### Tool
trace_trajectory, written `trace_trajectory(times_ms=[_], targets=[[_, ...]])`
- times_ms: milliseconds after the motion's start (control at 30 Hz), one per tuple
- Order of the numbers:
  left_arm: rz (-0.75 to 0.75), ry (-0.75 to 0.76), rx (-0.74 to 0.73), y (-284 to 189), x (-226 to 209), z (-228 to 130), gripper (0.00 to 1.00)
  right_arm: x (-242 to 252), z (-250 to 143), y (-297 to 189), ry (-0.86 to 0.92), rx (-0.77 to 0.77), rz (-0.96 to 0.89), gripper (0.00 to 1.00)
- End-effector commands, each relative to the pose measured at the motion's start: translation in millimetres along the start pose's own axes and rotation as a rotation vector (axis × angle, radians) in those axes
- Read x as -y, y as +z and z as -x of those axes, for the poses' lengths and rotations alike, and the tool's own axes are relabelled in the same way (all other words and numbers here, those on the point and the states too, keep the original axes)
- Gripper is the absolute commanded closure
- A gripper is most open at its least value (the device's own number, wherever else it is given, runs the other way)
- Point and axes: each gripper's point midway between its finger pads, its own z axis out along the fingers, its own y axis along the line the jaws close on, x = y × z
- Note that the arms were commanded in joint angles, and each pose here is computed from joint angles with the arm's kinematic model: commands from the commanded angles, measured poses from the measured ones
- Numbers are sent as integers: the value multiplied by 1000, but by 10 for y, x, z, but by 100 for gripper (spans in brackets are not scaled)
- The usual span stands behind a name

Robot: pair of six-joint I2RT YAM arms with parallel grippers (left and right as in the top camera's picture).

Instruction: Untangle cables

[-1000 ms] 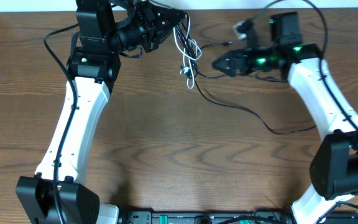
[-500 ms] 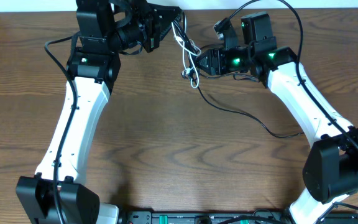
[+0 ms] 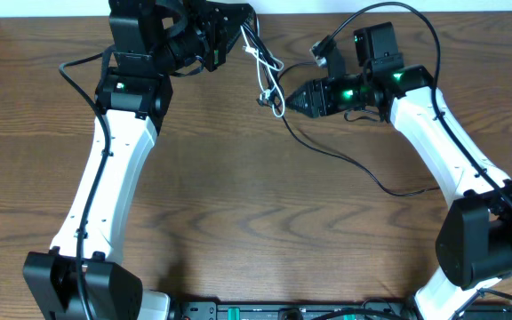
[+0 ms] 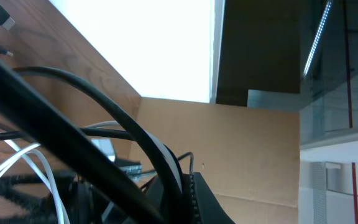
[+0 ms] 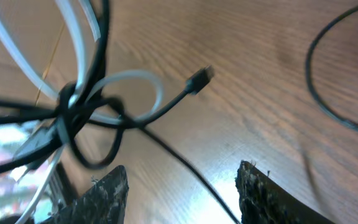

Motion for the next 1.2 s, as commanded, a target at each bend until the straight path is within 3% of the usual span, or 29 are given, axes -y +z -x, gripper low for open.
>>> trace_trajectory(times_ms=[0, 233, 667, 900, 1000, 1167], targets=[[-35, 29, 17, -79, 191, -14, 93, -293, 103, -202, -128, 47, 56, 47], [-36, 29, 13, -79, 191, -21, 93, -393, 125, -157, -152, 55, 80, 51], [-38, 29, -10, -79, 194, -61, 93, -11, 303, 212, -21, 130, -210, 66], [-38, 28, -15, -79, 195, -69, 93, 84, 491, 296, 19, 212, -235, 71], [-38, 28, -15, -79, 195, -70, 92, 172, 518, 313, 58, 236, -283, 76], [-39, 29, -14, -80, 197, -70, 93, 504, 460, 309, 177, 256, -419, 95]])
